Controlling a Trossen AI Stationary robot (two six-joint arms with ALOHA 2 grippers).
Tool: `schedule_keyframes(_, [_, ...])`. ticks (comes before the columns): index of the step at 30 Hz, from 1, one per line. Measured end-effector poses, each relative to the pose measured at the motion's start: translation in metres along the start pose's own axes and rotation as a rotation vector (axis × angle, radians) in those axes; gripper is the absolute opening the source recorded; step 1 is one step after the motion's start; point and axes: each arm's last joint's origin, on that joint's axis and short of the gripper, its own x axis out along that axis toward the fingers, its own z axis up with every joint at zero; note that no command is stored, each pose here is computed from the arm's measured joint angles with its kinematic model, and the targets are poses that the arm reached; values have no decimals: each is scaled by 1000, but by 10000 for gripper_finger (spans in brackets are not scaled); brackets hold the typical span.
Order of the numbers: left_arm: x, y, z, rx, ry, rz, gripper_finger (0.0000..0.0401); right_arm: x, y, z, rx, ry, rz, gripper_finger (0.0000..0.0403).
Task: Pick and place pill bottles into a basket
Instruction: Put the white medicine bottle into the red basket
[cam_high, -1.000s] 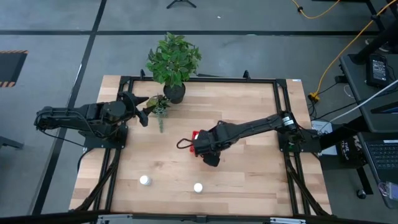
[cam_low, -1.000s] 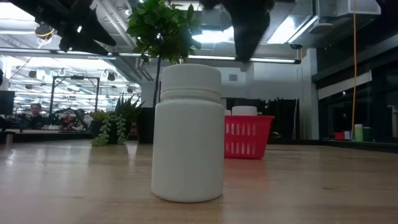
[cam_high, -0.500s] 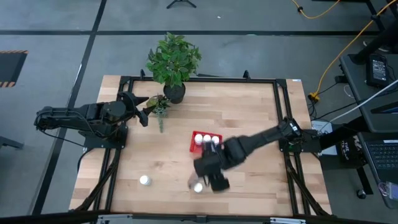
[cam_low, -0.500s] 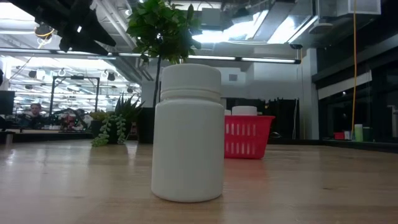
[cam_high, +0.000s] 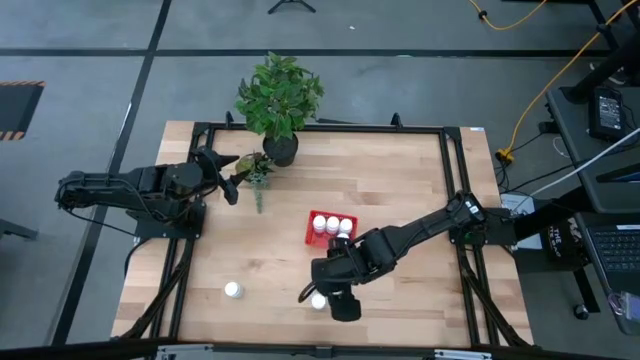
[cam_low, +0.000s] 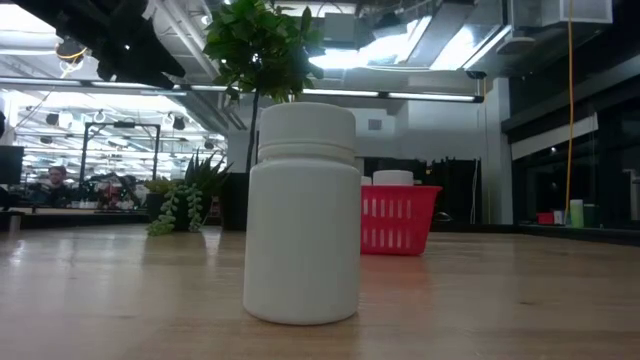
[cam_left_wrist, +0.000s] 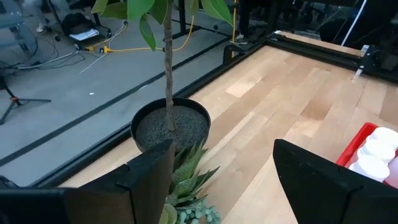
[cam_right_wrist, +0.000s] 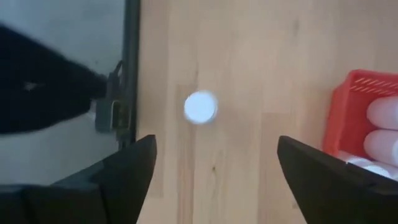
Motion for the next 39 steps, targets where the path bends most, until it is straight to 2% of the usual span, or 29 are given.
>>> schedule_keyframes(4, [0, 0, 0, 0, 0, 0, 267, 10, 7, 0, 52, -41, -60, 333])
schedule_keyframes(10, [0, 0, 0, -1, -1, 0, 267, 56, 16, -1, 101, 1, -79, 328])
schedule_keyframes(14, [0, 0, 0, -1, 0, 0, 267, 83, 20, -1, 174, 14, -59, 327])
schedule_keyframes(25, [0, 0, 0, -2, -1, 0, 267, 117, 18, -3, 205, 46, -79, 327])
schedule_keyframes(32, [0, 0, 0, -2, -1, 0, 267, 149, 6, -5, 214, 117, -95, 327])
schedule_keyframes(39, [0, 0, 0, -2, -1, 0, 267, 152, 7, -8, 239, 145, -78, 327])
